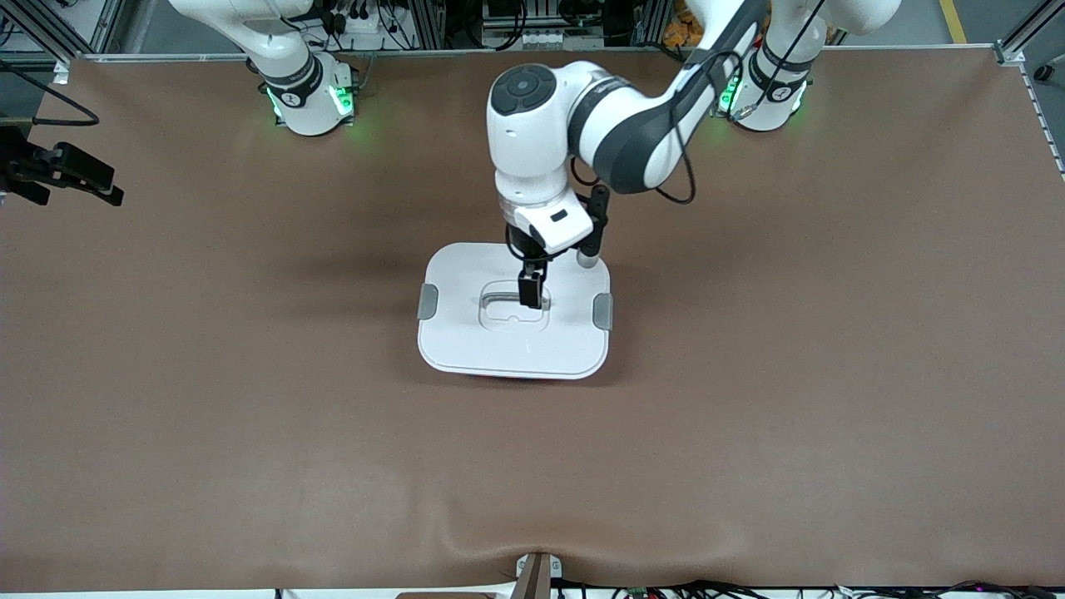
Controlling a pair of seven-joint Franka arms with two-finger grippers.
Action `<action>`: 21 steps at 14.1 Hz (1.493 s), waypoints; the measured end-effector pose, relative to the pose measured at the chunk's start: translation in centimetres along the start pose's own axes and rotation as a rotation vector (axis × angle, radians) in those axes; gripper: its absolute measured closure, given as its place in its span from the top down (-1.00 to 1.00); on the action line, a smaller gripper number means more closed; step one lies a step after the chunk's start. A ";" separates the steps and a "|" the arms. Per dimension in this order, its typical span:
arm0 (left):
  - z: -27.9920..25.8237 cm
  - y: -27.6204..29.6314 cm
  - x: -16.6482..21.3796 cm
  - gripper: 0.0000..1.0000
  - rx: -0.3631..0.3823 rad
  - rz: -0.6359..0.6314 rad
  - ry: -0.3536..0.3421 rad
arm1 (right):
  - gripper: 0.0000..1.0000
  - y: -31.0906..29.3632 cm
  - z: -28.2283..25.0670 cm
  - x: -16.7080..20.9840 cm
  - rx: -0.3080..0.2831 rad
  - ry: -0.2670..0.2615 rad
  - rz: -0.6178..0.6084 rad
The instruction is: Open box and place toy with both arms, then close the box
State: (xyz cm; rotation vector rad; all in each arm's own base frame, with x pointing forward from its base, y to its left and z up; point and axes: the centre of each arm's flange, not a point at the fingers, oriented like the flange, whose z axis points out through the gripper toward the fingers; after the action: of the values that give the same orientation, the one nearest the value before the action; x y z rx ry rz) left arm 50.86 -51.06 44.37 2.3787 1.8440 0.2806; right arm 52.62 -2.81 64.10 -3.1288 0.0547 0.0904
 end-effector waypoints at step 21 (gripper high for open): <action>-13.6 1.1 40.0 1.00 0.255 1.060 -0.183 | 1.00 -0.3 0.0 0.0 0.000 0.001 -0.005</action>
State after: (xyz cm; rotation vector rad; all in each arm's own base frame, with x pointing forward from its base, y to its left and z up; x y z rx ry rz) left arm 58.56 -12.91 60.80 3.1897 0.4148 -0.1079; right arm 52.64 -2.53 64.11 -3.1289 0.0474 0.0895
